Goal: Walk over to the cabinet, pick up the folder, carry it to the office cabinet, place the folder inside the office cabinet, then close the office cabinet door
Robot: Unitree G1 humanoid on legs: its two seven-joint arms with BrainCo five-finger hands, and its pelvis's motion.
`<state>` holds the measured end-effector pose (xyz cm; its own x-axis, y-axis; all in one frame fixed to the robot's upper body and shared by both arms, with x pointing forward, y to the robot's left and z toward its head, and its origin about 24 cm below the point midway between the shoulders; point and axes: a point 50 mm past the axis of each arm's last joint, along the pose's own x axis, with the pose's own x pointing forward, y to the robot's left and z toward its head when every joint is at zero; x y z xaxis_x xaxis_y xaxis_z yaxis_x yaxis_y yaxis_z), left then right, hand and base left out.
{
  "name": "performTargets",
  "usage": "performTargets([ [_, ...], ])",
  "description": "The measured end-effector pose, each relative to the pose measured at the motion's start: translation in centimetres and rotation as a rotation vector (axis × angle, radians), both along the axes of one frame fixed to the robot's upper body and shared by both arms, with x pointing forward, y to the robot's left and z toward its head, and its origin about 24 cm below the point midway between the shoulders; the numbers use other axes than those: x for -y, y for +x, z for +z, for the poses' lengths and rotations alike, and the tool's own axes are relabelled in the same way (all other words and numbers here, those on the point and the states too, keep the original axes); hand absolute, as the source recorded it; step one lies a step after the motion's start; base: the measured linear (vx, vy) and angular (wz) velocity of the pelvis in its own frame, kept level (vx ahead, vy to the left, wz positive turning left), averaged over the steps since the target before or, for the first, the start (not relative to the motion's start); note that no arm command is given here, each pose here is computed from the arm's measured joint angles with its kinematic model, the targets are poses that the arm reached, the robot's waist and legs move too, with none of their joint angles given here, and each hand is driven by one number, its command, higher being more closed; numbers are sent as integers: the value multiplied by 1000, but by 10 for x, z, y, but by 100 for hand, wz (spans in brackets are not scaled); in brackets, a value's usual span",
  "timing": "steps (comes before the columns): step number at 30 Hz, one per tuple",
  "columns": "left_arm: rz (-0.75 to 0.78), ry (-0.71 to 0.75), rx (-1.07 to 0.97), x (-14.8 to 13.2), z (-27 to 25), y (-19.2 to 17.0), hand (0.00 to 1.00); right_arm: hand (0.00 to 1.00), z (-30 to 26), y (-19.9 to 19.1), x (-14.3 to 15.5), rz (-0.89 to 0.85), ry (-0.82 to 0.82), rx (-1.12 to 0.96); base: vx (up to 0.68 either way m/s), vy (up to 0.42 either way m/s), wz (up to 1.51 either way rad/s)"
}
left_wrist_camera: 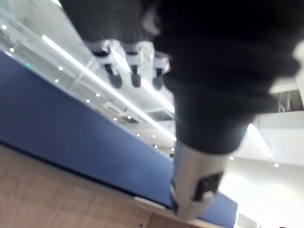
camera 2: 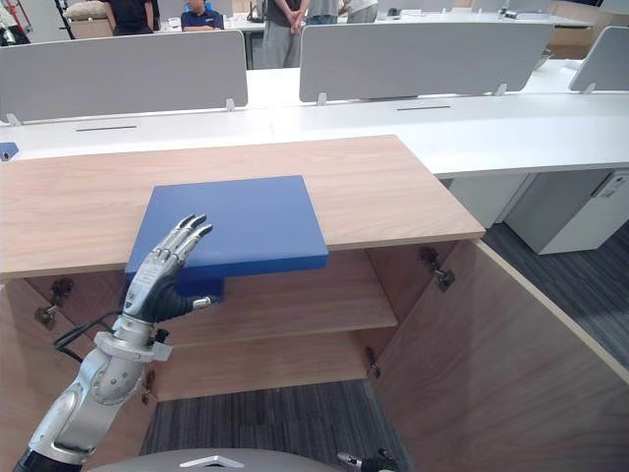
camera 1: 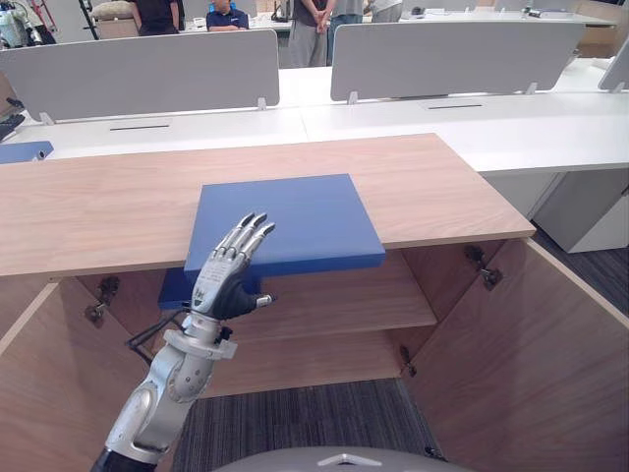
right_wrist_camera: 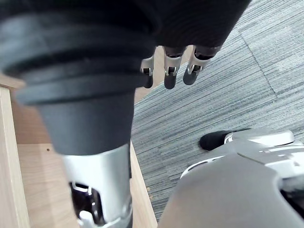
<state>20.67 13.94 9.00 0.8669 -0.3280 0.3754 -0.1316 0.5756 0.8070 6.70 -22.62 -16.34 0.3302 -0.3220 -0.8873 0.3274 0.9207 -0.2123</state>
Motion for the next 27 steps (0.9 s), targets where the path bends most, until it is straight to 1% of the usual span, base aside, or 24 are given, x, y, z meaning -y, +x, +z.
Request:
performTargets([
  [9,89,130,11,-4,-13,4,0,0,0,-1,0,-1,0,-2,0,0,0],
  [18,172,138,38,-5,-16,8,0,0,0,-1,-1,-3,3,-4,-11,-14,0],
  [19,190,129,39,-6,-17,9,100,0,-1,-2,-1,-4,4,-7,0,0,0],
  [27,269,109,57,-12,-16,17,100,0,-1,-2,-2,-8,7,-6,-4,-4,0],
])
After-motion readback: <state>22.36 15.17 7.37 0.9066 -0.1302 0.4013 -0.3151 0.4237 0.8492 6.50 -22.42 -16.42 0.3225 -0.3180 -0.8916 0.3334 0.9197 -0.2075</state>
